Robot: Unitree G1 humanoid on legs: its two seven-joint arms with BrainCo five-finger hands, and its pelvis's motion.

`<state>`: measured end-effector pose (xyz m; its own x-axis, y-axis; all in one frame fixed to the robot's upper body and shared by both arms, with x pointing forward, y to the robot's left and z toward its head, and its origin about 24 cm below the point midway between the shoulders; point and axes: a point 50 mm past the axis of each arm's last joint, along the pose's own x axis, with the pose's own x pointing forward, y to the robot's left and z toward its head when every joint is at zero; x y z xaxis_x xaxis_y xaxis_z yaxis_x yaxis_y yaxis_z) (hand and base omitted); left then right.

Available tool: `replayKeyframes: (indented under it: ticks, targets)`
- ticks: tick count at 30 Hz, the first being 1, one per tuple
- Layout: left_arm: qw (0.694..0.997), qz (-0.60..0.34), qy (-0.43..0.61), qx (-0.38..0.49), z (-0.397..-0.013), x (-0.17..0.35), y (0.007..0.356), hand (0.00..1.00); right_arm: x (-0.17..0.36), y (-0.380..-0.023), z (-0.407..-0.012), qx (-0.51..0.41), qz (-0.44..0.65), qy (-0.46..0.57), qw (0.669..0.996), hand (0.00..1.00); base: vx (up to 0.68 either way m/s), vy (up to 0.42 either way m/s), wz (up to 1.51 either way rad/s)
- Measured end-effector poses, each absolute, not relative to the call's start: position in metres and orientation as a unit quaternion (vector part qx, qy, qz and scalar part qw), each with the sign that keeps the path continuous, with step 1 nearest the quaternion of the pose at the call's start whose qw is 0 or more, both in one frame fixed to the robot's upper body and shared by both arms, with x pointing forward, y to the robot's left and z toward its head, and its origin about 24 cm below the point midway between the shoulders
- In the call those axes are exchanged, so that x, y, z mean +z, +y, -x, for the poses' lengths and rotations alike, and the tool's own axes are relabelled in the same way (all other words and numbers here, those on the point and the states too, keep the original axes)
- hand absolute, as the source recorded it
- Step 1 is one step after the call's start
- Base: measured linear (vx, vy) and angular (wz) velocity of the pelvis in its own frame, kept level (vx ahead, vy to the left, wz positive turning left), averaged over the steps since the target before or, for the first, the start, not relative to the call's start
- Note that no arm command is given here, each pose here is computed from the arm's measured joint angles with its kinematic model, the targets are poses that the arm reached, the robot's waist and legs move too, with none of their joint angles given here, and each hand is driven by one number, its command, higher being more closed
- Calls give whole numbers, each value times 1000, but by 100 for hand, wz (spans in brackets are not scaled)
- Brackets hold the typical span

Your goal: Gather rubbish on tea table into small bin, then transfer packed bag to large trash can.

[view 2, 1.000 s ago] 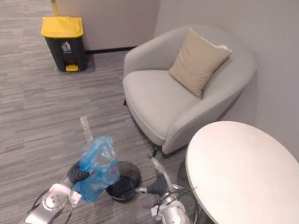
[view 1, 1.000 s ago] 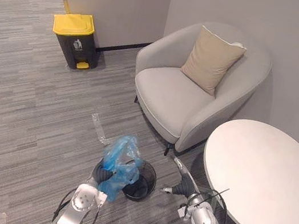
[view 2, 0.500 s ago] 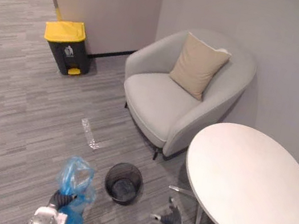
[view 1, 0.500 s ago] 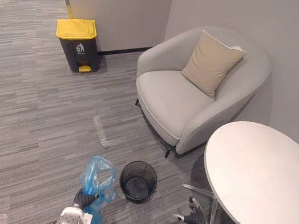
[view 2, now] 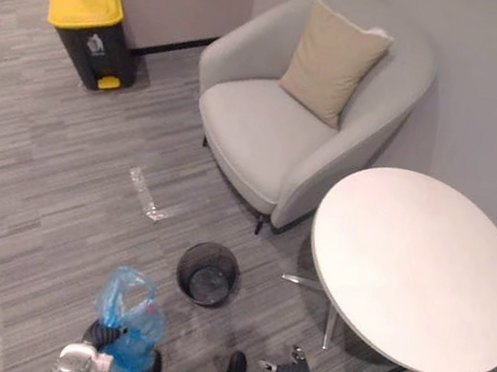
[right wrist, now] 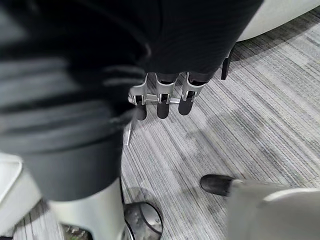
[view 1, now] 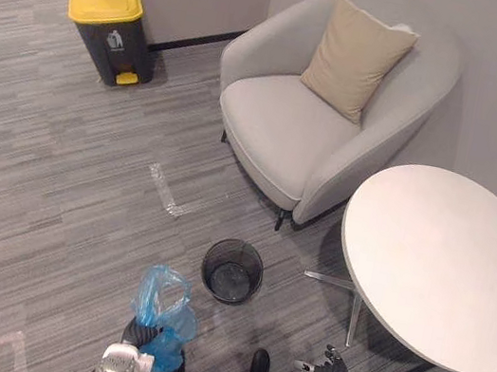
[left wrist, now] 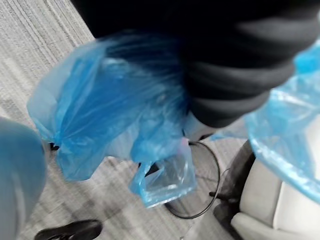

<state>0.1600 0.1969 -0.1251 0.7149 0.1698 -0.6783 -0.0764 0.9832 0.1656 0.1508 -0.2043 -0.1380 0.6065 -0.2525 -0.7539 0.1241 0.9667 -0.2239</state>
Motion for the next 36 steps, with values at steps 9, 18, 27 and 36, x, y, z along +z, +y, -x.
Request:
replayKeyframes:
  ticks: [9,18,27,36]
  targets:
    - [925,-40,373,56,-158,-128,177,100,-128,-205,-173,-118,77,400,905,0,-91,-95,64]
    - [932,-31,358,40,-170,-123,164,100,-130,-208,-162,-159,57,403,900,0,-147,64,81]
    - [925,-75,371,39,-164,-125,188,100,-139,-197,-152,-147,44,431,889,0,15,197,29]
    - [922,-93,371,53,-163,-122,204,100,-138,-190,-159,-121,51,430,893,0,259,49,23]
